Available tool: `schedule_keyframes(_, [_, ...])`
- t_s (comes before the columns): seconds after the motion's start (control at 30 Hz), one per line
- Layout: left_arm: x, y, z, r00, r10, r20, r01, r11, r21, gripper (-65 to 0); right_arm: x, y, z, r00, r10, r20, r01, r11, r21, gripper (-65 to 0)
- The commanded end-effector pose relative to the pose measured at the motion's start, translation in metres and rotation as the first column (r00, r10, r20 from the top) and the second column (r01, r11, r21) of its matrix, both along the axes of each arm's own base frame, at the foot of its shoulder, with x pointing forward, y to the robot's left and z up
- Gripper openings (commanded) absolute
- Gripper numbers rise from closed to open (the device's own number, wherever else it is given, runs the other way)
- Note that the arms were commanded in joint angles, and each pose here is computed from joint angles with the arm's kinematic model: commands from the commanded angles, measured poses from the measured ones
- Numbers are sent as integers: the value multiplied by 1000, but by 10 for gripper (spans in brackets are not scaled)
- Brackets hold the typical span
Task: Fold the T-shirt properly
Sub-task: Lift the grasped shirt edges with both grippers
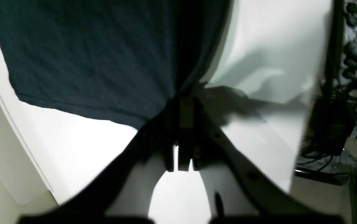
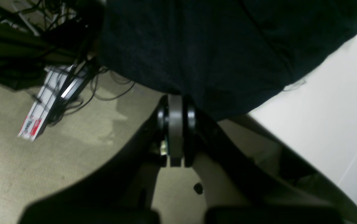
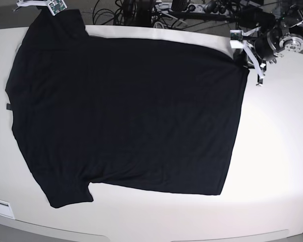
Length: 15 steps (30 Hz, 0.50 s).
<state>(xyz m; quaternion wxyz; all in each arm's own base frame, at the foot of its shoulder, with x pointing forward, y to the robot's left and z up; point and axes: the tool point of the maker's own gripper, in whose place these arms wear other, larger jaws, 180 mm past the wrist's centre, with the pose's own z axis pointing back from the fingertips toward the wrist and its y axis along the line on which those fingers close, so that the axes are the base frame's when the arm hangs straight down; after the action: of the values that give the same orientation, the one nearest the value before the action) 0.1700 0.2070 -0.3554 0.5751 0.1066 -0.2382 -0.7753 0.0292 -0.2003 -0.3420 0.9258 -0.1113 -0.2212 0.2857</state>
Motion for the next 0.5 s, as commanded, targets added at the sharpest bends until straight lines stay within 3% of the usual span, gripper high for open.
schedule_keyframes(0.0, [1, 1, 7, 1000, -16, 17, 16, 1000, 13, -650, -2, 1, 6, 1000, 5, 2, -5, 1000, -2, -650])
schedule_keyframes(0.2, [-19, -4, 7, 1000, -4, 11, 4, 1000, 19, -650, -13, 1, 5, 1000, 2, -30, -2, 1000, -1, -650])
schedule_keyframes(0.47, [-7, -4, 18, 988, -19, 151, 14, 999, 38, -650, -10, -1, 7, 1000, 16, -14, -16, 1000, -17, -650])
